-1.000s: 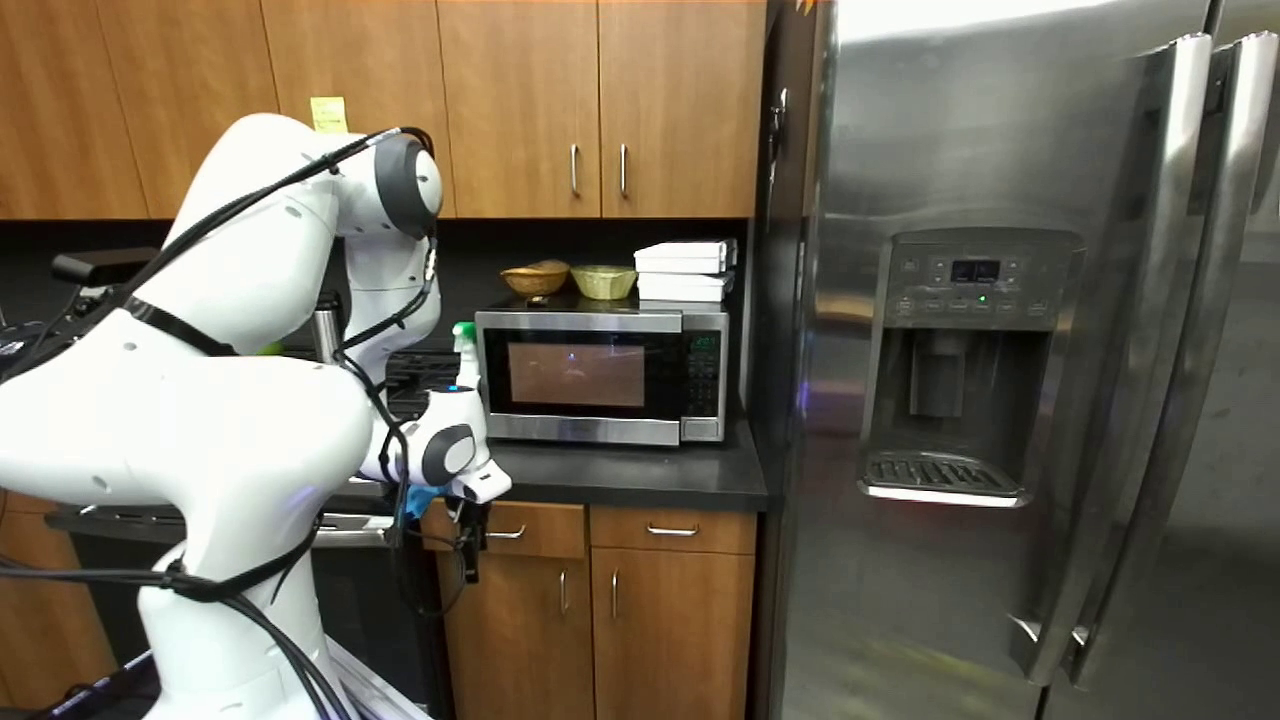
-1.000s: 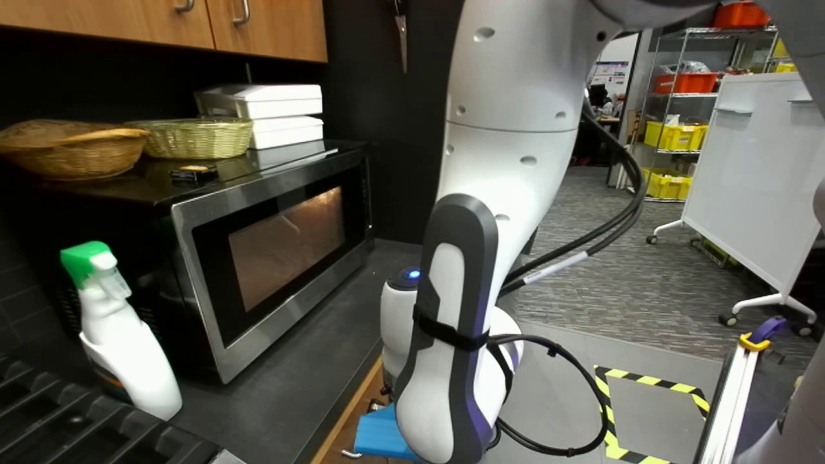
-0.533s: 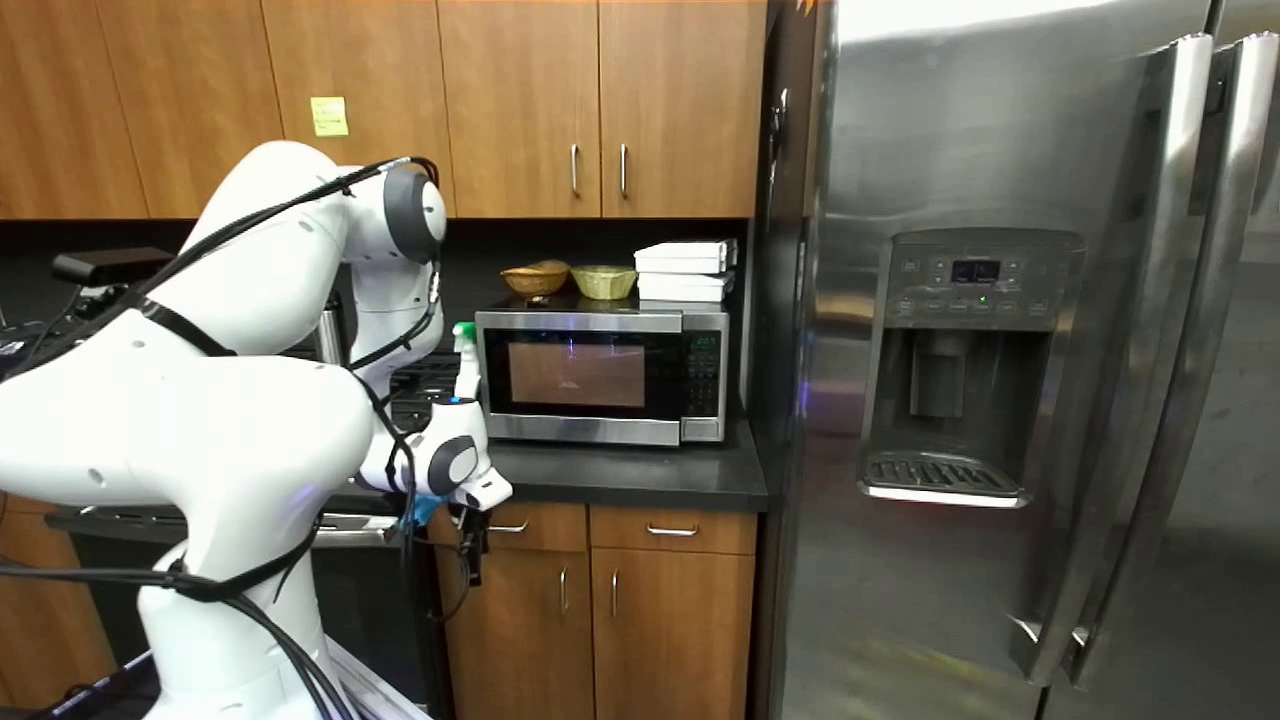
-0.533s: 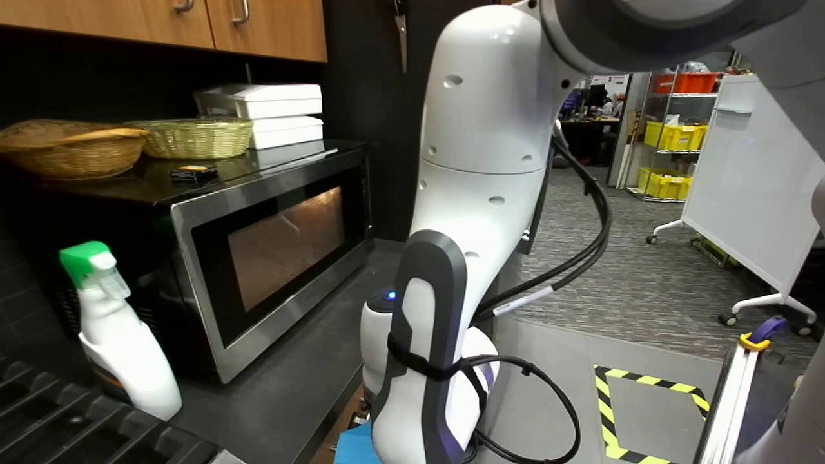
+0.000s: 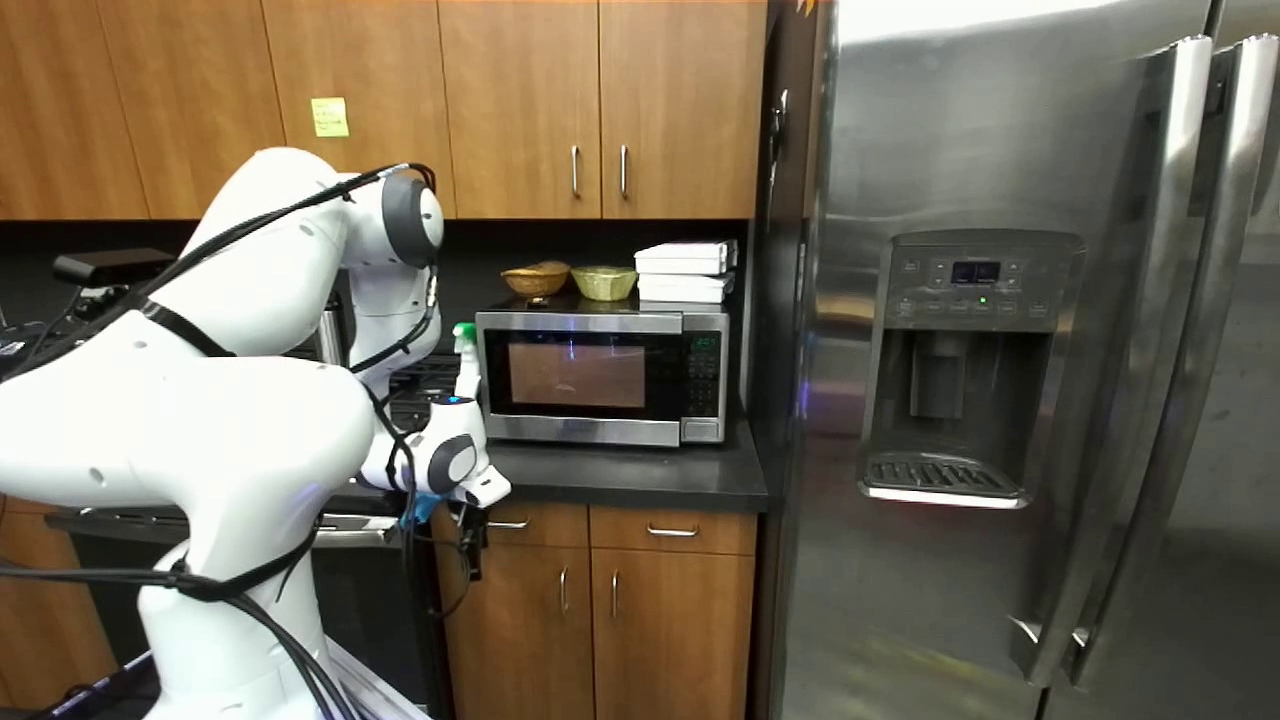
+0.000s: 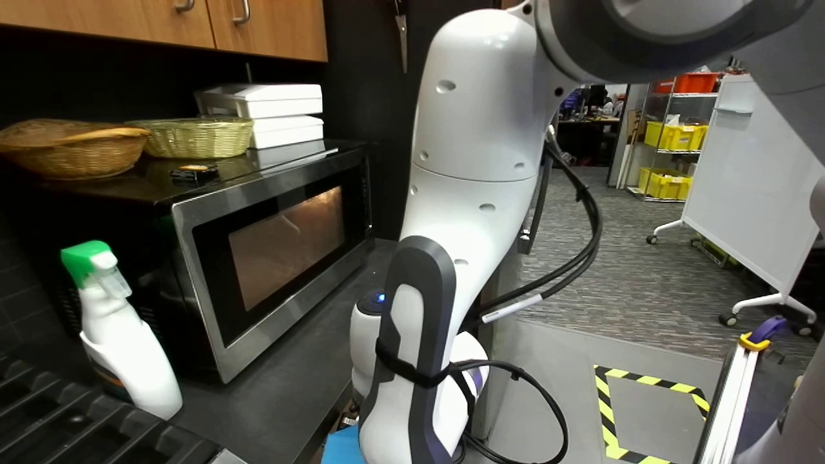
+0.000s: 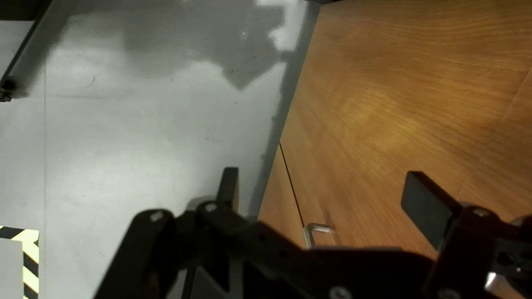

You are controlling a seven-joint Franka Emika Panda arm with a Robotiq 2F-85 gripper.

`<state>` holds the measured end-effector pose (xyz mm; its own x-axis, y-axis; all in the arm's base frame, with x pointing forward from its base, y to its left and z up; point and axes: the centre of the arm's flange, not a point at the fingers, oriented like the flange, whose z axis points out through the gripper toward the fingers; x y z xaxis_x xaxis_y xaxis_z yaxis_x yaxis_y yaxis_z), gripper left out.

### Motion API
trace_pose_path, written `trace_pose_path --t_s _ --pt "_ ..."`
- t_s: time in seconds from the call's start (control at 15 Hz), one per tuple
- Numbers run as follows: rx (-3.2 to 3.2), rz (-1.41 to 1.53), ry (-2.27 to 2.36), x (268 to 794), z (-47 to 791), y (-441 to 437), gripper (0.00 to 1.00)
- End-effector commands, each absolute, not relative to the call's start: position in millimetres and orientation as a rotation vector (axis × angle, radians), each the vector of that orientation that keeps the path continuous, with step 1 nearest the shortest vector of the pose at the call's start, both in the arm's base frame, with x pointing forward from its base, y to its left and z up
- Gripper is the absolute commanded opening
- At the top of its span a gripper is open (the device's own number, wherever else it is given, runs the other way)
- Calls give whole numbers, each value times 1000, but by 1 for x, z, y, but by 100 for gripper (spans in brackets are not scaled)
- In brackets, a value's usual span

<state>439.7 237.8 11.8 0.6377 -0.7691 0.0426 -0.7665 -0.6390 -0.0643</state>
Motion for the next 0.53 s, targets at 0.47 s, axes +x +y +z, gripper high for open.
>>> trace_pose_path --t_s 0.47 --pt "-2858 -40 1395 402 27 203 100"
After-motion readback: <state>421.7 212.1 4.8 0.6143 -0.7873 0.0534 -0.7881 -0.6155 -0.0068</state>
